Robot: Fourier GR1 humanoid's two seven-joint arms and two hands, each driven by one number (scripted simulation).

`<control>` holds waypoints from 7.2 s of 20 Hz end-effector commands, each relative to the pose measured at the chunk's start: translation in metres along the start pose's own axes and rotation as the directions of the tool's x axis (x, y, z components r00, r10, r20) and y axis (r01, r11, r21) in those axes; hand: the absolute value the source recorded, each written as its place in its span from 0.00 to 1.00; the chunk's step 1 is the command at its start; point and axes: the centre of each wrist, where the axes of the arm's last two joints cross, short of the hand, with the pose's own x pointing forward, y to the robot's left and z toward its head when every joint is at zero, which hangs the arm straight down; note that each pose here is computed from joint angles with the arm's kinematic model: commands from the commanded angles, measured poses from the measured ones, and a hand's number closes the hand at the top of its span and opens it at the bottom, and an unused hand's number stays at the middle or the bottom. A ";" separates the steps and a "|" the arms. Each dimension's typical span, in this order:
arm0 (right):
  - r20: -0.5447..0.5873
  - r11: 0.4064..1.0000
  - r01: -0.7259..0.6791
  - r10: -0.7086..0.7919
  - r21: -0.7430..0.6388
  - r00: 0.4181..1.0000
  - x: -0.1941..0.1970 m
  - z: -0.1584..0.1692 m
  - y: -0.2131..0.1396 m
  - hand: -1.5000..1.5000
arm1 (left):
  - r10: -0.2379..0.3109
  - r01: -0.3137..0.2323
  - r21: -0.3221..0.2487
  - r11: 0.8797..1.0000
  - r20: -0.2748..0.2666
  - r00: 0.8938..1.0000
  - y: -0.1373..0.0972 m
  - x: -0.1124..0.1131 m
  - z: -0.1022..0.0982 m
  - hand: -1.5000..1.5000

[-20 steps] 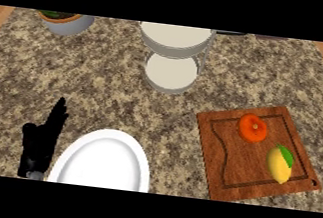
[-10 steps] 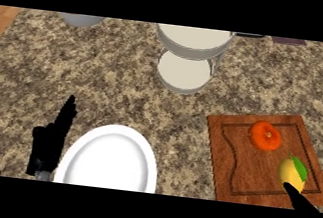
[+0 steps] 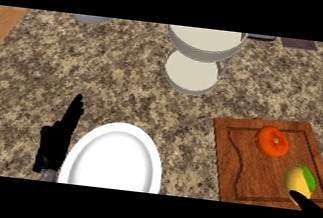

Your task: Pick the squash from the cutting board and place it in the tiered basket

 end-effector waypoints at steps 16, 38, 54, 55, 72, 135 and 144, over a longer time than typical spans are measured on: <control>-0.186 0.943 -0.323 0.333 0.080 0.925 0.107 0.025 0.063 0.00 | 0.015 -0.015 -0.002 1.000 -0.041 0.999 -0.009 -0.013 0.006 0.50; -0.280 0.854 -0.456 0.515 0.251 0.810 0.166 0.026 0.133 0.00 | 0.018 -0.016 0.041 0.999 -0.052 0.998 0.008 0.001 0.001 0.50; -0.344 0.835 -0.413 0.532 0.363 0.774 0.156 0.014 0.145 0.00 | 0.013 -0.009 0.053 0.999 -0.067 0.998 -0.001 -0.019 0.007 0.50; -0.357 0.839 -0.416 0.530 0.350 0.769 0.150 0.010 0.139 0.00 | 0.012 -0.008 0.060 0.998 -0.070 0.997 -0.003 -0.021 0.019 0.50; -0.013 0.739 -0.635 0.654 0.226 0.757 0.139 0.048 0.171 1.00 | -0.004 0.006 0.035 0.999 -0.061 0.998 0.004 -0.003 0.008 0.50; 0.802 0.905 -0.385 0.091 0.181 0.590 0.378 0.146 0.125 1.00 | 0.006 -0.005 0.025 1.000 -0.063 0.998 0.000 -0.025 0.011 0.50; 0.612 0.835 -0.189 -0.206 0.517 0.764 0.361 0.121 0.151 0.00 | 0.008 -0.008 0.011 1.000 -0.056 0.998 -0.008 -0.007 -0.005 0.50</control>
